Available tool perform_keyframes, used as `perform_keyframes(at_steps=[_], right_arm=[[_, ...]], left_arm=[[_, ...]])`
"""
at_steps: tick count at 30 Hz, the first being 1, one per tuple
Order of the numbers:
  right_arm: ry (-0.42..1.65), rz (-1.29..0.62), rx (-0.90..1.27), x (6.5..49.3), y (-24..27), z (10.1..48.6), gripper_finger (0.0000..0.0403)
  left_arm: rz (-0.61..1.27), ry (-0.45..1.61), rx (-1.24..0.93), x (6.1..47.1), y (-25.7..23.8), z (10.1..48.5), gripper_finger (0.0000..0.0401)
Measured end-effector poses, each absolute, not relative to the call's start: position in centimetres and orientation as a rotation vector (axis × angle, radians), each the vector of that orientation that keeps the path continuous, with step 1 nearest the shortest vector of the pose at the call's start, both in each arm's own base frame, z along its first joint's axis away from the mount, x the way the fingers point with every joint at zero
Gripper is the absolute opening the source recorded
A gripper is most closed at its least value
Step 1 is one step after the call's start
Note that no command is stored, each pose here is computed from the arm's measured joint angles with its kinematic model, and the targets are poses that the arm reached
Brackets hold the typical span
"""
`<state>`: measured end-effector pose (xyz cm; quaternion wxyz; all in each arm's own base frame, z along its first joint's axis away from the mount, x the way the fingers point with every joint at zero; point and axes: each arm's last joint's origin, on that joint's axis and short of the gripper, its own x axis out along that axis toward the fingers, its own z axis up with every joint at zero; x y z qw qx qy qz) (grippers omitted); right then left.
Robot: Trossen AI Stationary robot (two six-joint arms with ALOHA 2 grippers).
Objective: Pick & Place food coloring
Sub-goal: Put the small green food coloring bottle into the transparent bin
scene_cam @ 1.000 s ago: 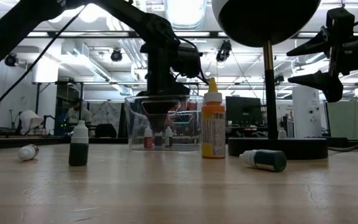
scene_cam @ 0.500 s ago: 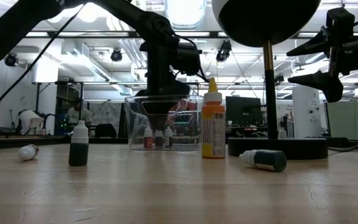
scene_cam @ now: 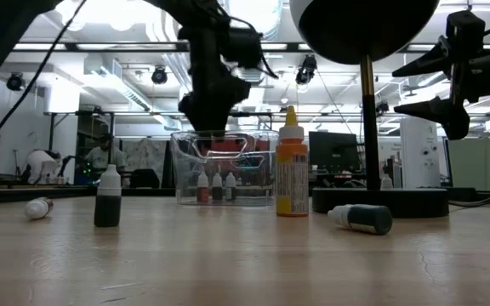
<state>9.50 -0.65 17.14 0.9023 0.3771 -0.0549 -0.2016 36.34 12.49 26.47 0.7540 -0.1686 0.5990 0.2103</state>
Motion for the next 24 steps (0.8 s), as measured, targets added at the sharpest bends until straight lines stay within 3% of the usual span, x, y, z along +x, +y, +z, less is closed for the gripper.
perform_keyframes(at_steps=[4, 11, 24], right_arm=[[-0.113, -0.415, 0.780, 9.5, -0.7, 17.1, 0.0302], [-0.113, -0.414, 0.780, 9.5, -0.6, 17.1, 0.0302], [-0.114, -0.415, 0.780, 9.5, -0.6, 17.1, 0.0302]], left_arm=[[0.447, 1.260, -0.366, 34.9, 11.2, 29.3, 0.0266], [0.438, 1.210, -0.390, 31.4, 7.8, 33.3, 0.0270], [0.387, 1.246, -0.382, 25.4, 1.3, 32.7, 0.0270]])
